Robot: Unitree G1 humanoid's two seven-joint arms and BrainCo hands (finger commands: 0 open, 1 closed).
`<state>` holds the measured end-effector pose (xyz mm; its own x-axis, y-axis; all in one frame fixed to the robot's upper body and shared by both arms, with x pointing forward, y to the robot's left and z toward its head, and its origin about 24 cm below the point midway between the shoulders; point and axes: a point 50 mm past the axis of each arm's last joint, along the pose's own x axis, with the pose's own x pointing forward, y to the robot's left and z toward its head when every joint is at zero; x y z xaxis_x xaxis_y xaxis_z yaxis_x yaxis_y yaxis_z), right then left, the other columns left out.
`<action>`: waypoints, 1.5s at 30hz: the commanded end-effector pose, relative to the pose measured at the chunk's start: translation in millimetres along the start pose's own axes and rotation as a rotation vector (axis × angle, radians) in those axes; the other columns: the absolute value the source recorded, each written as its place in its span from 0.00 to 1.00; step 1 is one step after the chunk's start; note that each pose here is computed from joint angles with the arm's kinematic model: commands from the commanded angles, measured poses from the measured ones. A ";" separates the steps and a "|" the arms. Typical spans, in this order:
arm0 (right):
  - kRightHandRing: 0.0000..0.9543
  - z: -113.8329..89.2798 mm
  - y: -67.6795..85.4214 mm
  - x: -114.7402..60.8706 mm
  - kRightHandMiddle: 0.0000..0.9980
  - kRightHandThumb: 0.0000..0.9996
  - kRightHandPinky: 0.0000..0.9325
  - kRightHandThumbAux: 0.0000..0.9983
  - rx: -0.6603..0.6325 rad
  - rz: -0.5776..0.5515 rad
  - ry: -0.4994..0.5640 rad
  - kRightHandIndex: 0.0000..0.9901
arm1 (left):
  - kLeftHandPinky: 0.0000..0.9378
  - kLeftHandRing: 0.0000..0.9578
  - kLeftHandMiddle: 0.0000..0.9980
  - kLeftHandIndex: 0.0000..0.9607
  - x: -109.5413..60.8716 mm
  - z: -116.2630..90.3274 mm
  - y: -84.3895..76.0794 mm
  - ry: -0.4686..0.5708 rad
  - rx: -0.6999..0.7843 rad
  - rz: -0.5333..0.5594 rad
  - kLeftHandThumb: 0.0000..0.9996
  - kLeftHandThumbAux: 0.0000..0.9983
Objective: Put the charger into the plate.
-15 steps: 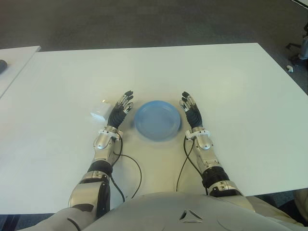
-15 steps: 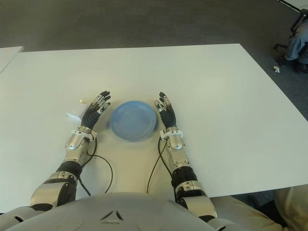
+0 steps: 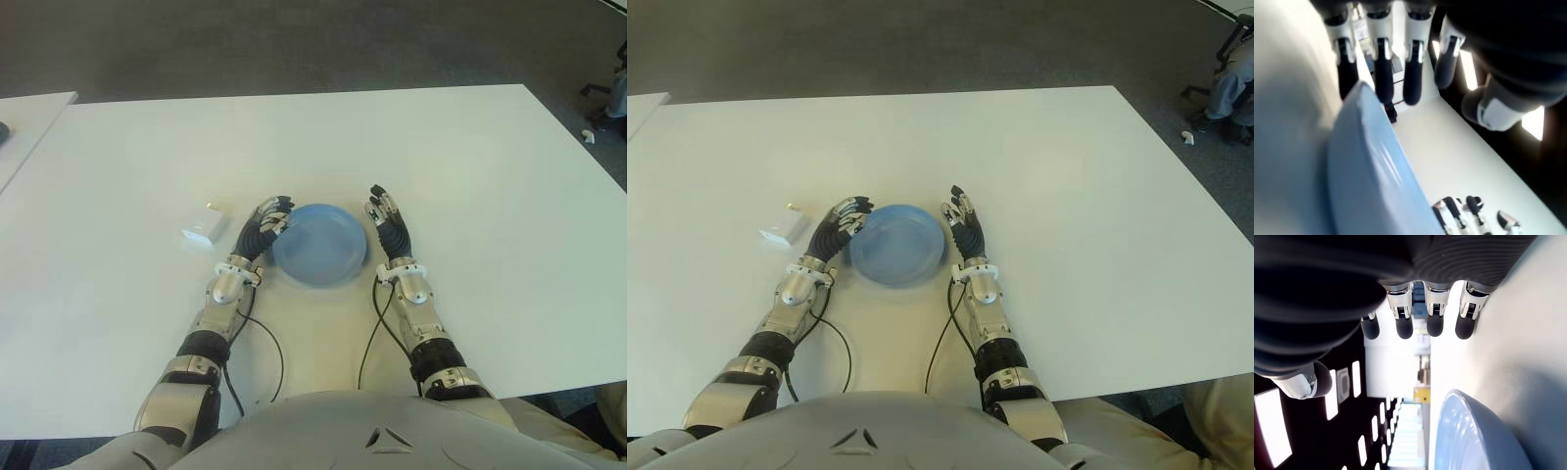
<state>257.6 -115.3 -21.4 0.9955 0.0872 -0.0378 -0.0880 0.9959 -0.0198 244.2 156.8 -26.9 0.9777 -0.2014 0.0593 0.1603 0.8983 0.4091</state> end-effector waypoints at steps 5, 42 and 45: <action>0.00 -81.2 -1.2 -67.8 0.00 0.17 0.09 0.40 0.044 -0.044 0.453 0.00 | 0.63 0.56 0.47 0.42 -47.3 -21.7 -10.0 0.050 0.500 0.076 0.69 0.68; 0.00 -82.6 -1.1 -68.3 0.00 0.20 0.10 0.44 0.037 -0.028 0.466 0.00 | 0.18 0.25 0.24 0.16 -46.5 -7.4 1.5 -0.182 0.848 0.565 0.52 0.47; 0.00 -82.9 -1.0 -68.5 0.00 0.20 0.10 0.45 0.037 -0.027 0.467 0.00 | 0.13 0.21 0.21 0.14 -45.5 -9.0 4.5 -0.168 0.867 0.572 0.48 0.47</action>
<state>256.3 -115.0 -24.4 0.9948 0.0872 -0.0527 -0.0881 0.9960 -0.0143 225.0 160.9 -5.7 0.7524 0.0514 0.6567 -0.6187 0.3976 0.6776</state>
